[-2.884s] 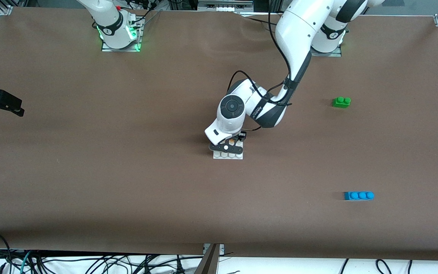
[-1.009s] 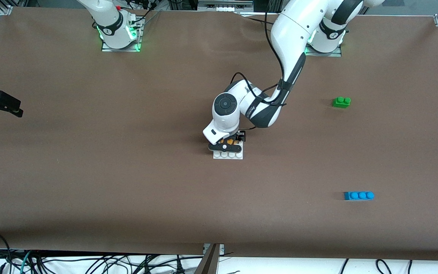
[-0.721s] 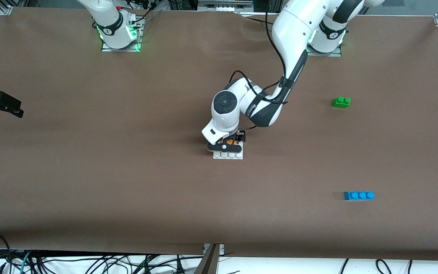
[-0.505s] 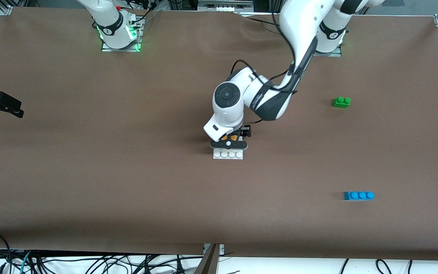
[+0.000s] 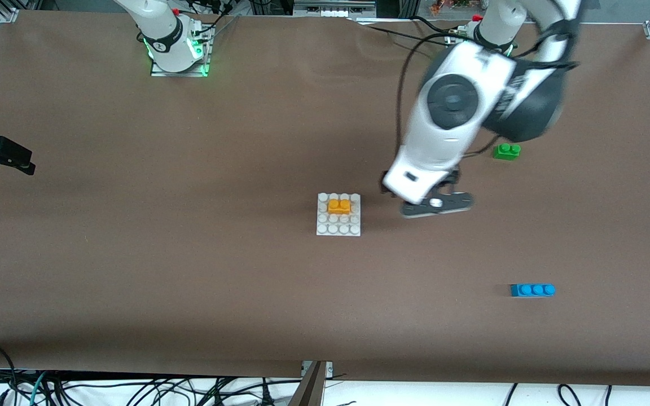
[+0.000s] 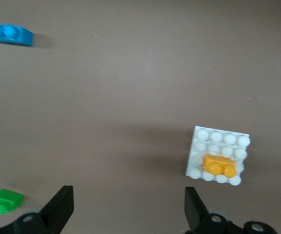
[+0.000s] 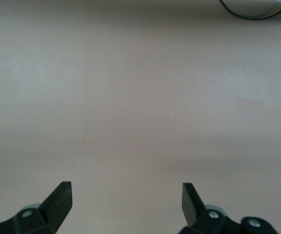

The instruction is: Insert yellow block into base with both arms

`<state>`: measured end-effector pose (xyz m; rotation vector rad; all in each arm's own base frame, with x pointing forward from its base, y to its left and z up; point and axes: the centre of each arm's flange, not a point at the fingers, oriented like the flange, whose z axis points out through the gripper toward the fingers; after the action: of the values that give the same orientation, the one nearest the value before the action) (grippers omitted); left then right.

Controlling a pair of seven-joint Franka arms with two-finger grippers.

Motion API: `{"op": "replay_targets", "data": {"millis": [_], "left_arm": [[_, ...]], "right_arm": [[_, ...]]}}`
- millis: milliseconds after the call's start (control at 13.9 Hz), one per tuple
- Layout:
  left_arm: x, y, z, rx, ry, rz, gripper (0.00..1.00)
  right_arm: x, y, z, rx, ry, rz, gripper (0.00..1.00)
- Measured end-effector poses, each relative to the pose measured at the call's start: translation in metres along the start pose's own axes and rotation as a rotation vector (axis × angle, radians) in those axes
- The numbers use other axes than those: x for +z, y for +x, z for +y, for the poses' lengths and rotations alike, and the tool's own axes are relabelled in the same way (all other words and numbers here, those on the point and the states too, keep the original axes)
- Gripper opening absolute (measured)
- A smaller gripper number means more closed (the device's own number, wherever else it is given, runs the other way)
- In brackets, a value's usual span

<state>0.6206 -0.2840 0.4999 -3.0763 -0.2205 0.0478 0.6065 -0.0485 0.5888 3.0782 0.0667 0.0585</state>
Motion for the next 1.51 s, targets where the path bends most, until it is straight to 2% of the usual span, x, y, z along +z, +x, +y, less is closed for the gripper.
{"op": "replay_targets", "data": {"millis": [361,505,721,865,1009,1226,1514], "left_arm": [[-0.039,0.033,-0.124,0.052,-0.006,-0.025,1.00],[-0.053,0.036,-0.158,0.073,-0.028,-0.020,1.00],[-0.066,0.027,-0.198,0.069,-0.101,-0.037,1.00],[-0.066,0.018,-0.221,0.059,-0.123,-0.037,1.00],[-0.060,0.008,-0.233,0.096,-0.132,0.007,1.00],[-0.056,-0.017,-0.233,0.143,-0.089,0.036,1.00],[-0.060,-0.028,-0.237,0.149,-0.074,0.047,1.00]], "right_arm": [[0.000,0.000,0.001,0.002,0.000,0.000,1.00],[0.000,0.000,0.001,0.002,0.000,0.000,1.00],[0.000,0.000,0.001,0.002,0.000,0.000,1.00],[0.000,0.000,0.001,0.002,0.000,0.000,1.00],[0.000,0.000,0.001,0.002,0.000,0.000,1.00],[0.000,0.000,0.001,0.002,0.000,0.000,1.00],[0.000,0.000,0.001,0.002,0.000,0.000,1.00]]}}
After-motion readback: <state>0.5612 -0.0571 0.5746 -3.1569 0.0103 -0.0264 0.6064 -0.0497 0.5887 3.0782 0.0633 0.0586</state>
